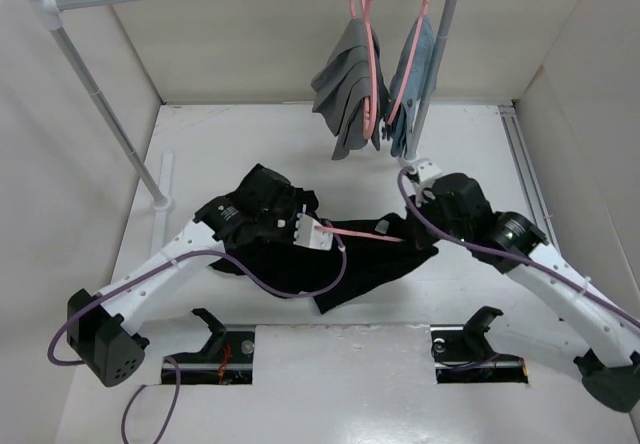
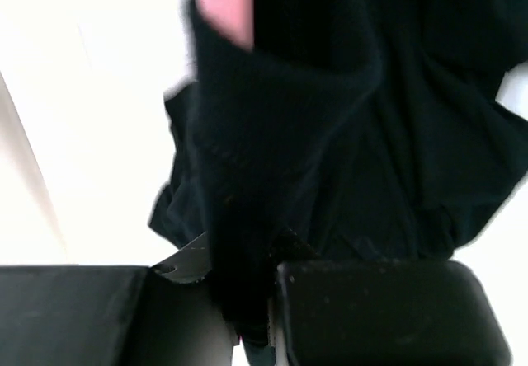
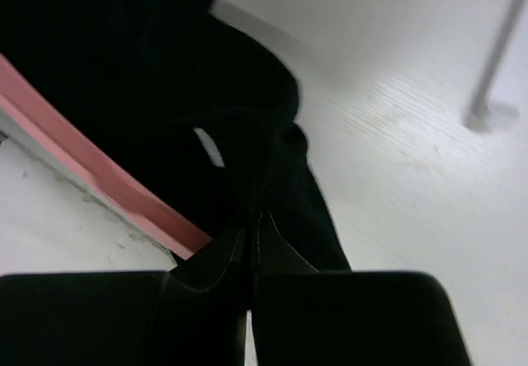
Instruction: Place the t-shirt on the hanger
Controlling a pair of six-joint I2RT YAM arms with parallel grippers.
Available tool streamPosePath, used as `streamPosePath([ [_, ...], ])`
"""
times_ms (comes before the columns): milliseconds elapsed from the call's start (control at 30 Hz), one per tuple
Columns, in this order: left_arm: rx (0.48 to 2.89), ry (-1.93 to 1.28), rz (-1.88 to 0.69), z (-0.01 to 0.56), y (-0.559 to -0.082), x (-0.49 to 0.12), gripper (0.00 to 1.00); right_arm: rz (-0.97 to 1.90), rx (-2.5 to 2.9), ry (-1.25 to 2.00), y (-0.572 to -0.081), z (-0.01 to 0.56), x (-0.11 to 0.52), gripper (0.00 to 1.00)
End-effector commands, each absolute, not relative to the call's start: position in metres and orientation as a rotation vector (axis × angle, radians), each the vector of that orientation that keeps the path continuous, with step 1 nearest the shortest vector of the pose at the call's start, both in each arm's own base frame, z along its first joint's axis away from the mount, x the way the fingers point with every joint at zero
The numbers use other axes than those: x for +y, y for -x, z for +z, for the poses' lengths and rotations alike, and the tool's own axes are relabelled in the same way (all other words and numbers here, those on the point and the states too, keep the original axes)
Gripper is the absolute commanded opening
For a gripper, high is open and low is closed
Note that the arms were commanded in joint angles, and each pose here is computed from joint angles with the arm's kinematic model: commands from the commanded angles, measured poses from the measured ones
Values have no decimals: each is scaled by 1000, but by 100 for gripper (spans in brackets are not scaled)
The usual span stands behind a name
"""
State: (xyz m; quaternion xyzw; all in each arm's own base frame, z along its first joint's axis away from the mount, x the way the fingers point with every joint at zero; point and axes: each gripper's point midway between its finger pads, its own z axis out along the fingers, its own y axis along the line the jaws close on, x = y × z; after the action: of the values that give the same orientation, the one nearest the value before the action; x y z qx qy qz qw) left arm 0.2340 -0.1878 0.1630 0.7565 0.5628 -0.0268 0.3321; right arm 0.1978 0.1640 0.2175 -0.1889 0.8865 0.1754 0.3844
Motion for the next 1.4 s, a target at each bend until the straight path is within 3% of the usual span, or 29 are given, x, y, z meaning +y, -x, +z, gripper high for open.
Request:
streamPosePath([
  [0, 1390, -1915, -157, 206, -227, -217, 0, 583, 2037, 684, -207, 266, 215, 0],
  [133, 1359, -1942, -193, 212, -221, -223, 0, 665, 2008, 814, -200, 257, 238, 1],
  [200, 1339, -1955, -184, 212, -222, -223, 0, 668, 2018, 855, -196, 246, 238, 11],
  [233, 1323, -1959, -189, 212, -219, -222, 0, 677, 2019, 861, -192, 244, 237, 18],
  [267, 1323, -1959, -189, 212, -219, -222, 0, 684, 2007, 876, -187, 247, 234, 42],
  [367, 1303, -1947, -195, 215, -219, -224, 0, 679, 1964, 889, -180, 257, 225, 74],
  [400, 1306, -1955, -209, 210, -216, -225, 0, 693, 1910, 891, -174, 270, 221, 89],
  [467, 1294, -1950, -219, 212, -216, -227, 0, 732, 1842, 894, -166, 283, 222, 100],
  [567, 1287, -1940, -242, 214, -215, -230, 0, 794, 1735, 920, -154, 297, 232, 100],
  [833, 1281, -1940, -254, 214, -214, -232, 0, 749, 1814, 1057, -156, 255, 263, 90],
  [933, 1253, -1927, -272, 222, -211, -235, 0, 677, 1850, 1026, -172, 246, 267, 72],
  [1067, 1247, -1916, -287, 228, -208, -235, 0, 610, 1861, 983, -188, 242, 268, 26],
  [1100, 1247, -1916, -287, 228, -207, -235, 0, 605, 1876, 952, -190, 242, 267, 0],
  [1367, 1439, -1741, -131, 224, -256, -192, 1, 589, 1903, 842, -167, 246, 221, 0],
])
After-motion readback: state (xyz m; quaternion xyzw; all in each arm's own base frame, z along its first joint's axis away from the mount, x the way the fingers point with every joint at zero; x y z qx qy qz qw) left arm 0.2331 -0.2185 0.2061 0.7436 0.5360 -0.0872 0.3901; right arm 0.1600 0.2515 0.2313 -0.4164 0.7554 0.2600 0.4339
